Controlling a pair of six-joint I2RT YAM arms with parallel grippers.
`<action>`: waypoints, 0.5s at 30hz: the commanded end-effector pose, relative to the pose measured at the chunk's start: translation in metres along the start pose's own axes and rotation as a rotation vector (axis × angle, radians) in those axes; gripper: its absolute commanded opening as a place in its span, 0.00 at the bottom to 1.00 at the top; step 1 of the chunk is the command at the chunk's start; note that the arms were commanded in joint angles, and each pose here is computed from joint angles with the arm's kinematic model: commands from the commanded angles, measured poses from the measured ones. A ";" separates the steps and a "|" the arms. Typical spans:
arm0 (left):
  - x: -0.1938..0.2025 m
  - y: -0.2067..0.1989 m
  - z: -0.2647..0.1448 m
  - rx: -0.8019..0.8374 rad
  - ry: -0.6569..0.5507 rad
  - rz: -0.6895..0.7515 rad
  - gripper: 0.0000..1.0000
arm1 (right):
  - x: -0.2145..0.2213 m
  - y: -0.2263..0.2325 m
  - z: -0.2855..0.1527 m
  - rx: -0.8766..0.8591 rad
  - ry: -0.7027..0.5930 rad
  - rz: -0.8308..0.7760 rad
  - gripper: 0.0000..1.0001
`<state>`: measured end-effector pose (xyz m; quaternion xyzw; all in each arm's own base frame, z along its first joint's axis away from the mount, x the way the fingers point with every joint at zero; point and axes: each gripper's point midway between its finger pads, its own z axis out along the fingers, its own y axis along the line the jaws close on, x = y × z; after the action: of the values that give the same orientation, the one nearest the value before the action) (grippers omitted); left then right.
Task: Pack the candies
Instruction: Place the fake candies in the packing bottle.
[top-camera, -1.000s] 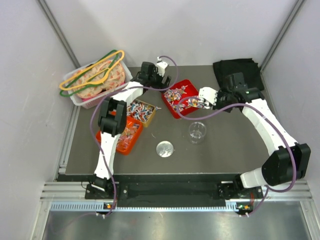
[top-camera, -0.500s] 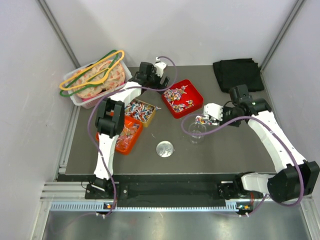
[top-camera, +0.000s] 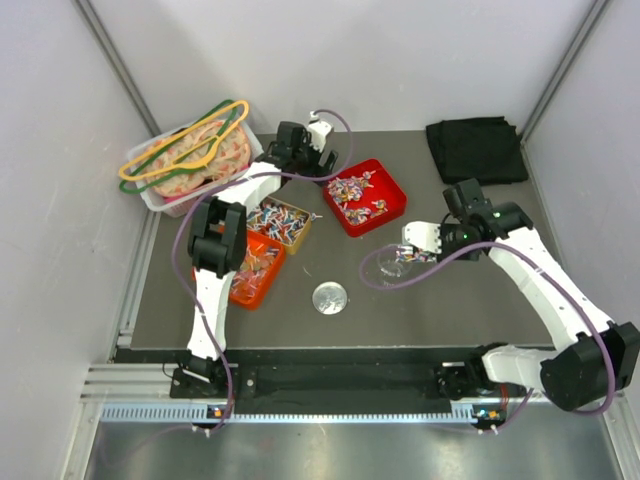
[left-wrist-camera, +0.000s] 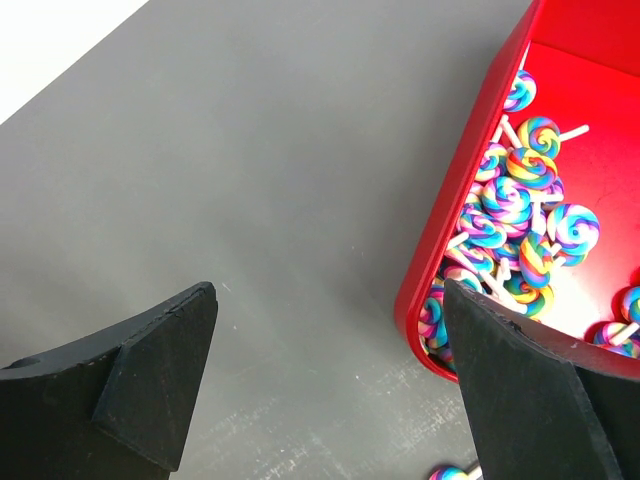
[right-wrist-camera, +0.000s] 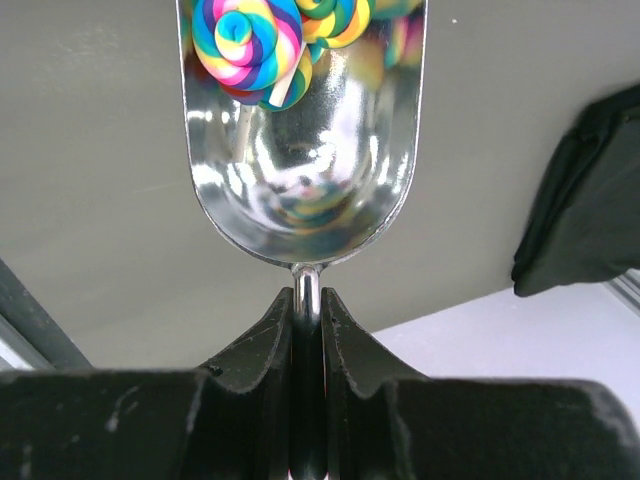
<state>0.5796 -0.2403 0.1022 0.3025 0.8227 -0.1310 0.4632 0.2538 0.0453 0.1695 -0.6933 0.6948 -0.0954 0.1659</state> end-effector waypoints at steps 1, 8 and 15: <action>-0.042 0.004 -0.028 -0.025 -0.090 0.009 0.99 | -0.003 -0.024 -0.010 0.063 0.029 -0.026 0.00; -0.042 0.005 -0.028 -0.027 -0.093 0.016 0.99 | -0.008 -0.031 -0.010 0.073 0.071 -0.071 0.00; -0.042 0.005 -0.027 -0.024 -0.095 0.014 0.99 | -0.006 -0.038 -0.013 0.090 0.145 -0.125 0.00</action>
<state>0.5774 -0.2396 0.1095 0.3023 0.8205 -0.1309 0.4672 0.2701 0.0465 0.1729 -0.7155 0.6711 -0.1475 0.1262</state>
